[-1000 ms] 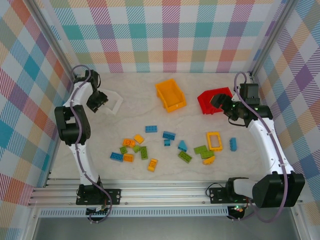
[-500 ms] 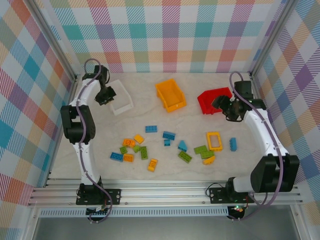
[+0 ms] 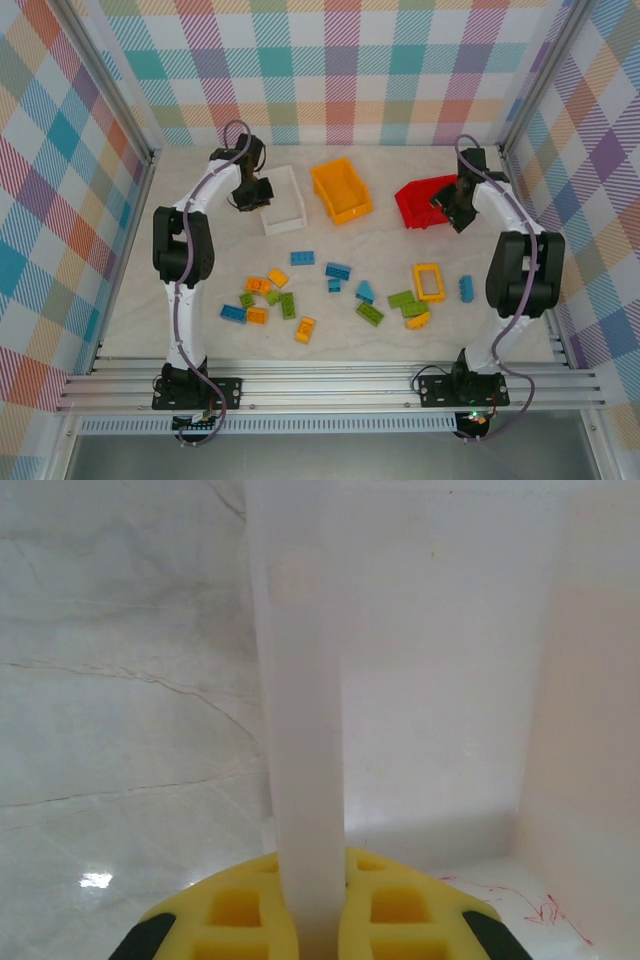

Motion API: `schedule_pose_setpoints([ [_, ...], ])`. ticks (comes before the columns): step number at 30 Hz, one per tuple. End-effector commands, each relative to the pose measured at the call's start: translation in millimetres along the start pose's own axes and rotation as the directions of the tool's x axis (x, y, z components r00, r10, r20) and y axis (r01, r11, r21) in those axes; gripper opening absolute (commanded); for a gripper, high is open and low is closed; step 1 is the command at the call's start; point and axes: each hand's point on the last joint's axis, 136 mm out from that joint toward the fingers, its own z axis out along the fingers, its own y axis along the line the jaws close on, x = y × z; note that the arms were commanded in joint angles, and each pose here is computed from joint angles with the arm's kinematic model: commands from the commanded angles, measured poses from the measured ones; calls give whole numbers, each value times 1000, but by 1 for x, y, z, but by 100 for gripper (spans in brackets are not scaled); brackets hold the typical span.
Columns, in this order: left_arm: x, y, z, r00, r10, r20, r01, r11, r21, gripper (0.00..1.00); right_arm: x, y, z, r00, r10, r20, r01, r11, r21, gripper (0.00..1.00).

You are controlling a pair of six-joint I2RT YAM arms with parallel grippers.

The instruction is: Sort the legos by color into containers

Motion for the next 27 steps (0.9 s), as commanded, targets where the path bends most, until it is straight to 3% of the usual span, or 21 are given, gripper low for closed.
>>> schedule_pose_setpoints([
  [1,-5,-14,1,1000,16,13,-16,1000,26,0,-9,4,11,1000,19,-14,-19,1000,10,65],
  [5,-3,-15,5,1000,14,6,-14,1000,22,0,-13,11,27,999,-14,-49,15,1000,18,59],
  [10,-6,-15,4,1000,15,18,-16,1000,17,0,-18,3,34,994,-102,-48,106,991,86,31],
  [14,-9,-16,4,1000,15,23,-15,1000,17,0,-35,4,34,960,-280,-22,280,948,150,21],
  [20,-12,-18,6,1000,18,26,-18,1000,20,0,-39,38,50,838,-542,-58,545,831,111,10],
  [27,-12,-19,7,998,55,2,-55,998,15,0,1,110,68,625,-780,-41,772,624,-117,10],
])
